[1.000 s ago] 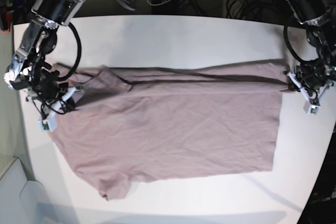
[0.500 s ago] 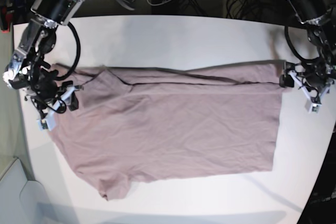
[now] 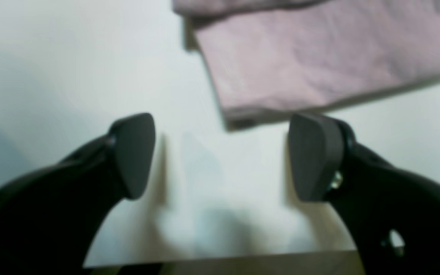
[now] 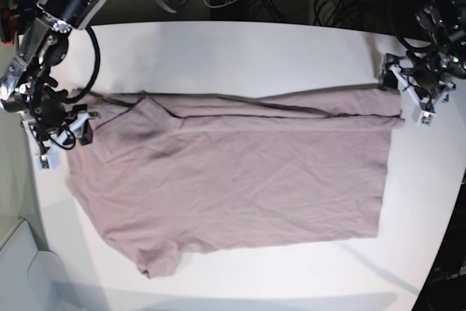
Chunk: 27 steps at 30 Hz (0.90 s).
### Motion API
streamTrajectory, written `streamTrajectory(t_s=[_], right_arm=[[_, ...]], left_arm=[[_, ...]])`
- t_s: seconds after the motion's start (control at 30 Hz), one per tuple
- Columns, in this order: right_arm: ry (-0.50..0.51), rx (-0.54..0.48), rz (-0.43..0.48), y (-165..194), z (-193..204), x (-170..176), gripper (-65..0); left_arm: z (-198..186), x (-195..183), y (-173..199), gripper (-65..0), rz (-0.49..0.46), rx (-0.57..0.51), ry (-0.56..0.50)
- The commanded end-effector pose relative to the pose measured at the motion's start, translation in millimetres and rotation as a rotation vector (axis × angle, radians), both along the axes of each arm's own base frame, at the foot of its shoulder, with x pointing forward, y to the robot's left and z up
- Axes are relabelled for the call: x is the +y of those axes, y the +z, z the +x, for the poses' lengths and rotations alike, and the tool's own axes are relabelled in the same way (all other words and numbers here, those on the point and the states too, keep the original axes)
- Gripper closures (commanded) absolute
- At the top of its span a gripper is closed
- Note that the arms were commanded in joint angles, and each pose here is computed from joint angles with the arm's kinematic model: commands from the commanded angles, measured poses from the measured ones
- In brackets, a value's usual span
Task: Layout the t-shirt on the table in an organized manner, then fold the t-shirt properly
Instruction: 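Lower the folded edge onto the shirt with both grippers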
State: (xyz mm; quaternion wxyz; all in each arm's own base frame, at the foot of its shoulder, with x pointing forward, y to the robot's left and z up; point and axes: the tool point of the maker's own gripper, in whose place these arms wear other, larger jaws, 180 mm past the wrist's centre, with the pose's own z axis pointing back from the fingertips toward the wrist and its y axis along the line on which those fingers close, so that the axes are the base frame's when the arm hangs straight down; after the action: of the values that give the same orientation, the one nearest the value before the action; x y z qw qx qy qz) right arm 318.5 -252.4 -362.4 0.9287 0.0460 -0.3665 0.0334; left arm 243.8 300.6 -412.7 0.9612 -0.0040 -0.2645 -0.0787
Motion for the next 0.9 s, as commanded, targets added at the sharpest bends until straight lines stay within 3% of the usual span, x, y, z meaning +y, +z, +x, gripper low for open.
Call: streamTrajectory(t_s=[0.0,0.2,0.4,0.47,0.63,0.73,0.87], right_arm=[[0.001,-0.063,-0.003,17,12,-2,-28.5],[0.001,-0.048,-0.004,11,5,-3,-28.5],[-0.007,-0.038,-0.023,10,0,-12,-28.5],[-0.023,-0.035,-0.023,10,-2,-17,-28.5],[-0.061,-0.031,-0.036,12,-8,-32,-28.6],[-0.065,-0.004,-0.046,5,-18,-37,-28.6],[-0.063,0.037,-0.049,-7,-33,-38,-28.6]], left_arm=[[14,4,15,-53.1,0.010,-0.061,-0.001],[23,3,19,-53.1,0.005,-0.084,-0.003],[12,4,-12,-52.4,-0.061,-0.001,0.038],[15,2,-13,-46.5,-0.071,-0.017,0.038],[17,2,-12,-14.6,-0.076,-0.030,0.040],[17,2,-13,-0.2,-0.076,-0.029,0.040],[17,3,-12,-0.3,-0.075,-0.033,0.039]])
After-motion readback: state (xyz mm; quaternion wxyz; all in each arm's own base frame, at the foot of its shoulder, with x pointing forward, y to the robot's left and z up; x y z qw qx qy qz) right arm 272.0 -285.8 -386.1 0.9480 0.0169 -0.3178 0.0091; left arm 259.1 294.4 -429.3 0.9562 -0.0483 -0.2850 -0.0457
